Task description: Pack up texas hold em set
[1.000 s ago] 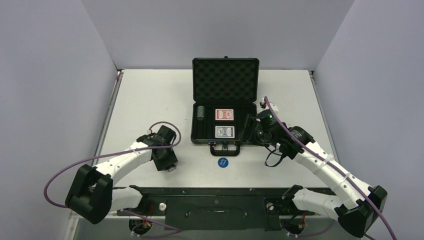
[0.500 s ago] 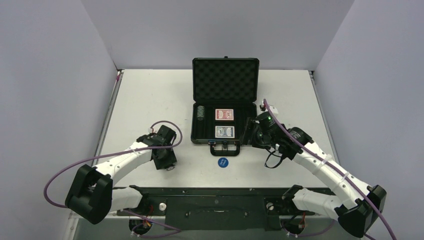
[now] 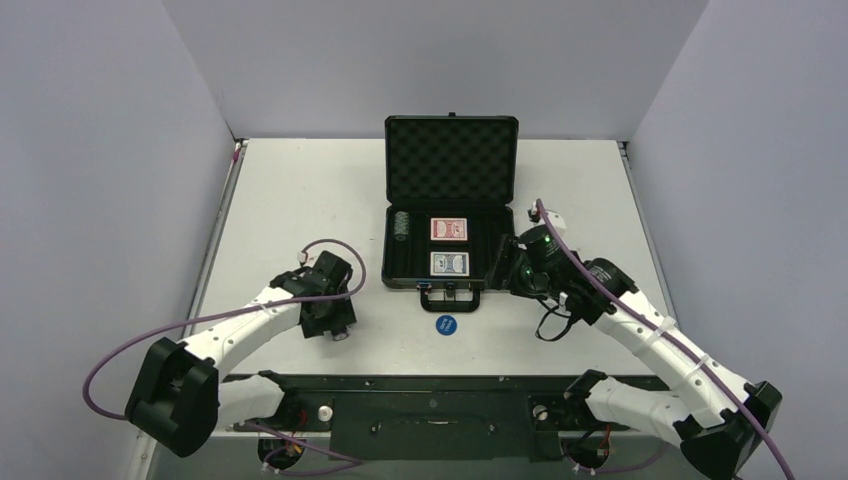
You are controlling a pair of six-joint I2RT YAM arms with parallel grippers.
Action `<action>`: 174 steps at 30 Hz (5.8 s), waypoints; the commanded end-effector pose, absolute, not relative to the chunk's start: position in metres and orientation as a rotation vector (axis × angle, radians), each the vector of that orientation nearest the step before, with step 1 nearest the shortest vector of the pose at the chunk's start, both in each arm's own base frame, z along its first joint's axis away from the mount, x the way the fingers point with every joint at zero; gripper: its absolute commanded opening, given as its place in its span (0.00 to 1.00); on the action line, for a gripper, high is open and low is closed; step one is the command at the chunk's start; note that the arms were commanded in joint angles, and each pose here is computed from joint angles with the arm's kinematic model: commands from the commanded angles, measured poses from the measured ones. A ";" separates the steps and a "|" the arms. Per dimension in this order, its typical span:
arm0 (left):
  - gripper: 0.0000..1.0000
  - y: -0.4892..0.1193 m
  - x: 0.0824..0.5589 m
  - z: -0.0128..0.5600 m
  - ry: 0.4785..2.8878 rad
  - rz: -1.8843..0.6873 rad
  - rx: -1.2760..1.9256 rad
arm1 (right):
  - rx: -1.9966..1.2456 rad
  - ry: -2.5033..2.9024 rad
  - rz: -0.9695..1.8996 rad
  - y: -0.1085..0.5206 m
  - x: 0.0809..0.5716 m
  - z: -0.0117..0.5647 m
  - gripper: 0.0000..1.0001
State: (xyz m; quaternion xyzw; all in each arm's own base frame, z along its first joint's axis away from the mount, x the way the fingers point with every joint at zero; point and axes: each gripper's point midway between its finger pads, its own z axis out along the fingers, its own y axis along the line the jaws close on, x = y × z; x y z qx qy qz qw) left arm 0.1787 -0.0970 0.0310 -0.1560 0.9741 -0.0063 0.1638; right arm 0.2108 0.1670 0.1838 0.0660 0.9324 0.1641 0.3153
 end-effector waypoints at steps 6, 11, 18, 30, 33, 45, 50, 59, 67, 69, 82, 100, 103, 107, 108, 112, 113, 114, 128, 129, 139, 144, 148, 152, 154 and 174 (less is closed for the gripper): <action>0.48 -0.090 0.202 0.053 2.642 0.028 -0.481 | 0.169 2.382 0.429 0.149 0.200 0.204 0.61; 0.21 -0.106 0.210 0.062 2.626 -0.086 -0.415 | 0.121 2.407 0.456 0.145 0.185 0.205 0.61; 0.08 -0.121 0.210 0.101 2.604 -0.223 -0.287 | 0.125 2.385 0.556 0.138 0.160 0.213 0.61; 0.38 -0.106 0.200 0.121 2.636 -0.125 -0.170 | 0.149 2.370 0.623 0.128 0.137 0.220 0.61; 0.59 -0.112 0.196 0.112 2.648 -0.179 -0.156 | 0.231 2.347 0.599 0.119 0.138 0.223 0.62; 0.82 -0.192 0.210 0.082 2.655 -0.525 0.034 | 0.657 2.178 0.624 0.098 0.152 0.226 0.62; 0.83 -0.233 0.223 0.084 2.619 -0.594 0.037 | 0.643 2.174 0.576 0.096 0.159 0.230 0.62; 0.83 -0.274 0.230 0.065 2.668 -0.573 -0.007 | 0.439 2.271 0.479 0.121 0.185 0.226 0.62; 0.73 -0.289 0.237 0.040 2.721 -0.447 -0.106 | 0.261 2.299 0.404 0.122 0.196 0.223 0.64; 0.70 -0.285 0.231 0.037 2.751 -0.377 -0.128 | 0.243 2.321 0.401 0.121 0.194 0.217 0.64; 0.30 -0.255 0.198 0.025 2.833 -0.160 -0.167 | 0.225 2.349 0.357 0.108 0.198 0.182 0.65; 0.64 -0.238 0.210 0.038 2.705 -0.068 0.364 | 0.209 2.322 0.345 0.103 0.199 0.194 0.65; 0.73 -0.230 0.209 0.043 2.731 0.013 0.300 | 0.213 2.321 0.346 0.103 0.199 0.194 0.65; 0.76 -0.222 0.199 0.049 2.780 0.044 0.183 | 0.217 2.329 0.366 0.106 0.198 0.189 0.65; 0.76 -0.219 0.196 0.051 2.794 0.052 0.133 | 0.217 2.330 0.368 0.107 0.198 0.189 0.65; 0.71 -0.219 0.184 0.052 2.834 0.010 0.029 | 0.206 2.328 0.359 0.106 0.198 0.191 0.65; 0.68 -0.222 0.181 0.052 2.847 -0.015 0.001 | 0.206 2.325 0.348 0.104 0.199 0.191 0.65; 0.67 -0.222 0.179 0.049 2.853 -0.030 -0.011 | 0.207 2.323 0.344 0.103 0.199 0.192 0.65; 0.38 -0.225 0.178 0.022 2.877 -0.037 -0.049 | 0.222 2.320 0.328 0.098 0.196 0.190 0.65; 0.38 -0.225 0.178 0.023 2.874 -0.036 -0.039 | 0.223 2.315 0.325 0.098 0.197 0.192 0.65; 0.07 -0.224 0.188 0.034 2.833 -0.013 0.042 | 0.235 2.311 0.345 0.101 0.199 0.193 0.65; 0.00 -0.230 0.194 0.052 2.787 -0.077 0.108 | 0.233 2.295 0.316 0.097 0.201 0.197 0.65; 0.00 -0.231 0.202 0.072 2.752 -0.069 0.144 | 0.229 2.285 0.289 0.095 0.206 0.202 0.65; 0.00 -0.236 0.217 0.100 2.707 -0.084 0.154 | 0.232 2.279 0.302 0.099 0.211 0.205 0.65; 0.00 -0.242 0.229 0.120 2.669 -0.116 0.150 | 0.226 2.276 0.322 0.103 0.213 0.205 0.65; 0.00 -0.238 0.332 0.154 2.603 -0.104 0.177 | 0.179 2.287 0.279 0.105 0.224 0.206 0.65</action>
